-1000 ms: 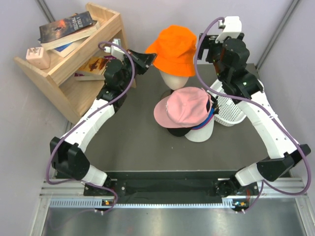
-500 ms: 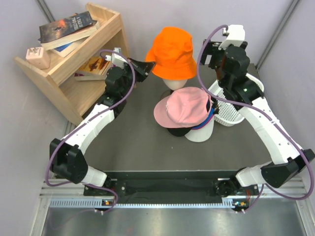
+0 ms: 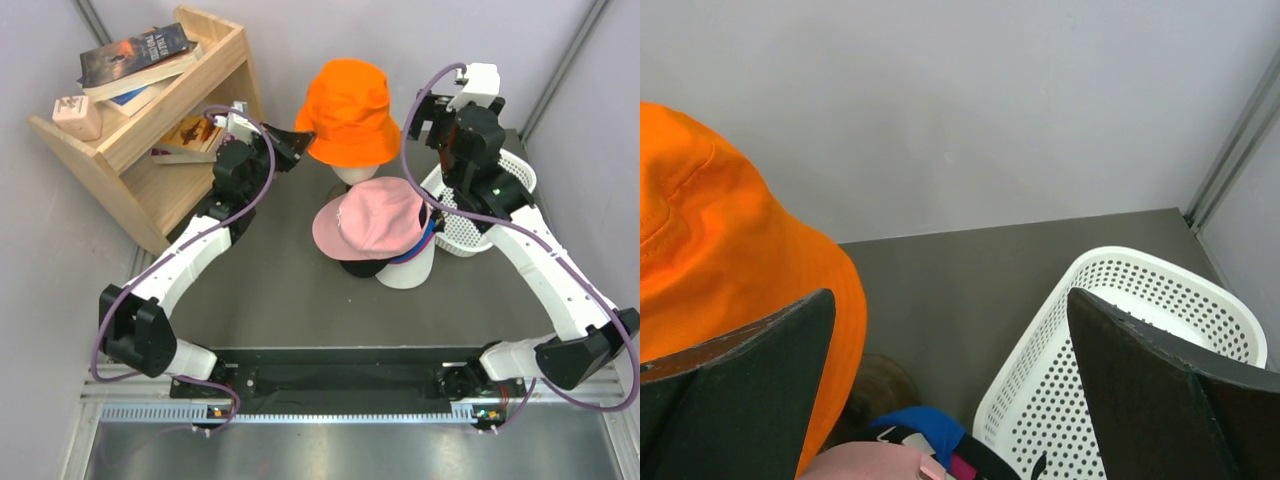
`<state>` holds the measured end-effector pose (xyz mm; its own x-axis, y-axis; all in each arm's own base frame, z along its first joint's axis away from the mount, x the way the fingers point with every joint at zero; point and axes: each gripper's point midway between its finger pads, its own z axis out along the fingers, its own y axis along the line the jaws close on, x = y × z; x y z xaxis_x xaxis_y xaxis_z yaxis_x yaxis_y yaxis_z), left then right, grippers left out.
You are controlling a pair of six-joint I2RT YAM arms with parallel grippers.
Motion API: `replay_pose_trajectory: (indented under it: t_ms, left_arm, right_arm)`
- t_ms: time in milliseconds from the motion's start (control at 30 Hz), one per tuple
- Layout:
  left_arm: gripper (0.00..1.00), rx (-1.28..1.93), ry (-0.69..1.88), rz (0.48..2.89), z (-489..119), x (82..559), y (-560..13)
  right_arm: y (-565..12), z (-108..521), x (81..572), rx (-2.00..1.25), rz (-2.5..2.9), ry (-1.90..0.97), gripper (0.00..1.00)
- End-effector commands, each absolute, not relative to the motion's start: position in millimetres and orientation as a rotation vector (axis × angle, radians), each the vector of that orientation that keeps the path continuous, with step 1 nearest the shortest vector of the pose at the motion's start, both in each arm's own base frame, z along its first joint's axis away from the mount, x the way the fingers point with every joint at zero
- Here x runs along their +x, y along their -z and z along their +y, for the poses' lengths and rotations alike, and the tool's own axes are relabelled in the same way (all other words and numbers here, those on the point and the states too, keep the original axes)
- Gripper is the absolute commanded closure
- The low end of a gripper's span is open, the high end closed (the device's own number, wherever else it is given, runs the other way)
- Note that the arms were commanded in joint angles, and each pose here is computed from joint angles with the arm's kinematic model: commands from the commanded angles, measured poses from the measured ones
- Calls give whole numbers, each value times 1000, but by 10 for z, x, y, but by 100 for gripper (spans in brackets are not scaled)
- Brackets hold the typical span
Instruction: Stack the hats
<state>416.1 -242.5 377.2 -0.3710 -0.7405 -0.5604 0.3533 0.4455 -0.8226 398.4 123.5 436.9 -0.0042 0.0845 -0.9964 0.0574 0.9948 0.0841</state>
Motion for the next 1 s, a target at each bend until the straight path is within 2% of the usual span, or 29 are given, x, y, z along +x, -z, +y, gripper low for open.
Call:
replay_pose_trajectory:
  t_ms: [0,67,100,167,200,233,333,400,733,967]
  left_arm:
    - [76,-303,1059,1724,-2356,4096,-3372]
    - [55,-300,1010,1715,-2287,4096,-3415]
    - [37,-296,995,1710,-2256,4074,-3454]
    - [24,-309,961,1707,-2194,4066,-3446]
    - [9,-306,948,1691,-2153,4035,-3502]
    - [6,-309,935,1685,-2121,4019,-3516]
    - [1,-320,860,1664,-1964,3950,-3510]
    - [1,-335,771,1675,-1811,3904,-3421]
    - [1,-468,277,1827,-954,3521,-2706]
    - [1,-493,208,1885,-821,3347,-2529]
  right_arm:
    - [-4615,1063,3852,198,1490,-50,2]
    - [-4601,1034,3836,215,1489,-57,2]
    - [-4603,1002,3828,224,1486,-53,2]
    - [-4585,948,3797,248,1476,-52,2]
    - [-4577,892,3789,263,1471,-44,2]
    - [-4513,856,3782,280,1475,-35,2]
    - [-4378,688,3709,329,1476,-11,2]
    - [-4341,512,3619,384,1458,0,2]
    - [-3390,-246,3023,616,1472,186,1]
    - [-3023,-357,2865,644,1530,257,0]
